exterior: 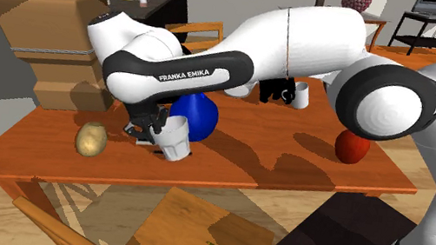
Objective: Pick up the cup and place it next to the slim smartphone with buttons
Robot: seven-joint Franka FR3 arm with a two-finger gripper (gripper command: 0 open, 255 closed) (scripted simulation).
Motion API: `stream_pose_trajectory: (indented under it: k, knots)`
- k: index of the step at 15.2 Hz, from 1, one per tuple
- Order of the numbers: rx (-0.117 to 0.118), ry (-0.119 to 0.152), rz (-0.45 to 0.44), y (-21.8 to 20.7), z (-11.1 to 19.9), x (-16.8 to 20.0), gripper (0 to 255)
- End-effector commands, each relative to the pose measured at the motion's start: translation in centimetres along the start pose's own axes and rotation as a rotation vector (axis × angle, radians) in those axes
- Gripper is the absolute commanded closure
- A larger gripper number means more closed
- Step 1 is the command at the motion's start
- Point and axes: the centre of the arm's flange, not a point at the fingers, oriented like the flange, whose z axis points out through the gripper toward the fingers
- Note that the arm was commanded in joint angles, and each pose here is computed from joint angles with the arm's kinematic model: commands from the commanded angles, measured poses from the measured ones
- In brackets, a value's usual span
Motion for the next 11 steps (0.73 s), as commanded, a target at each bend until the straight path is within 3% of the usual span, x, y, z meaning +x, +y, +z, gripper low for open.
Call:
stream_pose_trajectory:
  k: [1, 9, 10, 11]
  knots:
    - [-0.003, -0.003, 0.002, -0.13, 1.22, 0.13, 255]
    - [-0.003, -0.003, 0.002, -0.22, 1.7, 0.14, 255]
    - [-0.003, -0.003, 0.002, -0.27, 1.72, 0.12, 0]
    - [-0.003, -0.003, 0.002, -0.2, 1.72, 0.13, 0]
